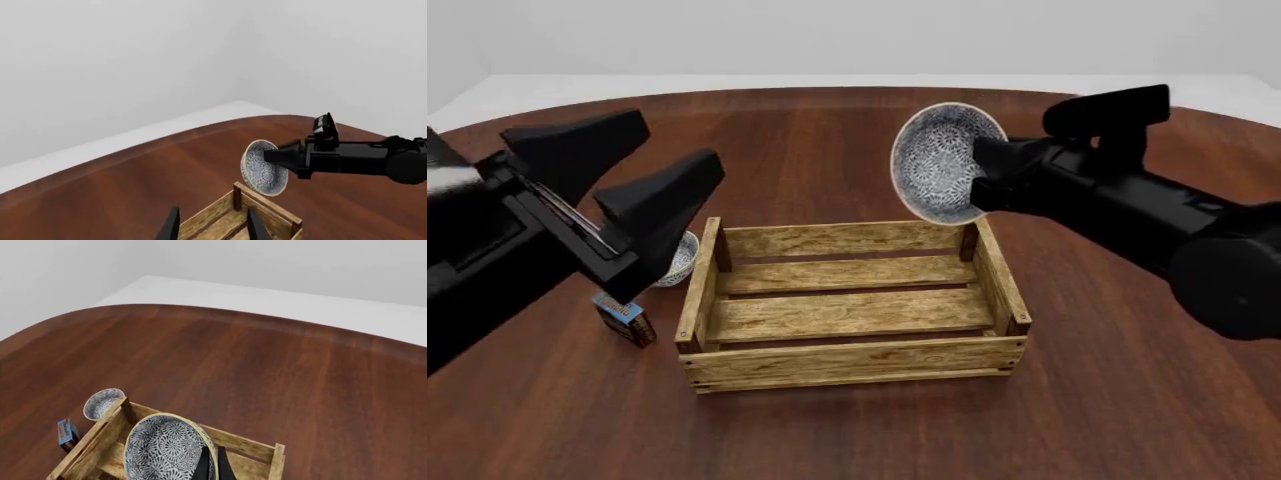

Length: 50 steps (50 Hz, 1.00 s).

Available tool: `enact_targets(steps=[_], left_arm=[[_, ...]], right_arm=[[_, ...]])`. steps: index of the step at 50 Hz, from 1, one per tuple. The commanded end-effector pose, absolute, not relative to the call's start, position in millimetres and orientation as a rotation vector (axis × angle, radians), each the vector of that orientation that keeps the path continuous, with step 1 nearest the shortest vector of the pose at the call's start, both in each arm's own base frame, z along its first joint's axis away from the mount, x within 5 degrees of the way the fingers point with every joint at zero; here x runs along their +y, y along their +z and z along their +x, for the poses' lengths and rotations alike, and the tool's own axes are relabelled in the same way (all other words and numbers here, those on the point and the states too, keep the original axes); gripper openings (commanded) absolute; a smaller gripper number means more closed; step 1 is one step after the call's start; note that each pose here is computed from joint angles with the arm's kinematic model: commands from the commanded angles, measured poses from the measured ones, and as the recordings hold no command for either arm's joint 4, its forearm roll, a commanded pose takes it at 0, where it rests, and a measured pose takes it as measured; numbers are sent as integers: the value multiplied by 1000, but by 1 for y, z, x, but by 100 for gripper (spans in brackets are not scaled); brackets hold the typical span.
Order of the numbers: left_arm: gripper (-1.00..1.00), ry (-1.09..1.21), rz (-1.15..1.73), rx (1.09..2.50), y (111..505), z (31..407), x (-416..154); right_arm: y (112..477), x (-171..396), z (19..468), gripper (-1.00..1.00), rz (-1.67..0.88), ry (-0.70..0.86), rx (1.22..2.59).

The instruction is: Stack the right bowl on the left bowl and place them in the tray.

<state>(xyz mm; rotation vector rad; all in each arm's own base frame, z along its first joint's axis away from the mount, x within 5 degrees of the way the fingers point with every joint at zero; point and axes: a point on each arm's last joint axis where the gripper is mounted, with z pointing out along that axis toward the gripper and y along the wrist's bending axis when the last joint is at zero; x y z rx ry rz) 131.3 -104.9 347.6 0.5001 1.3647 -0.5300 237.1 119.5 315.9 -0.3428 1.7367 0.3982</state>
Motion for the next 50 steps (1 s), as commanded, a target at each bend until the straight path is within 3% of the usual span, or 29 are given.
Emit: enact_targets(steps=[1, 50], left_arm=[[100, -589, 566, 1364, 353, 143, -135], [100, -634, 516, 1481, 316, 222, -201]], right_arm=[[317, 121, 237, -100, -330, 414, 1735], [309, 129, 242, -100, -330, 441, 1758]])
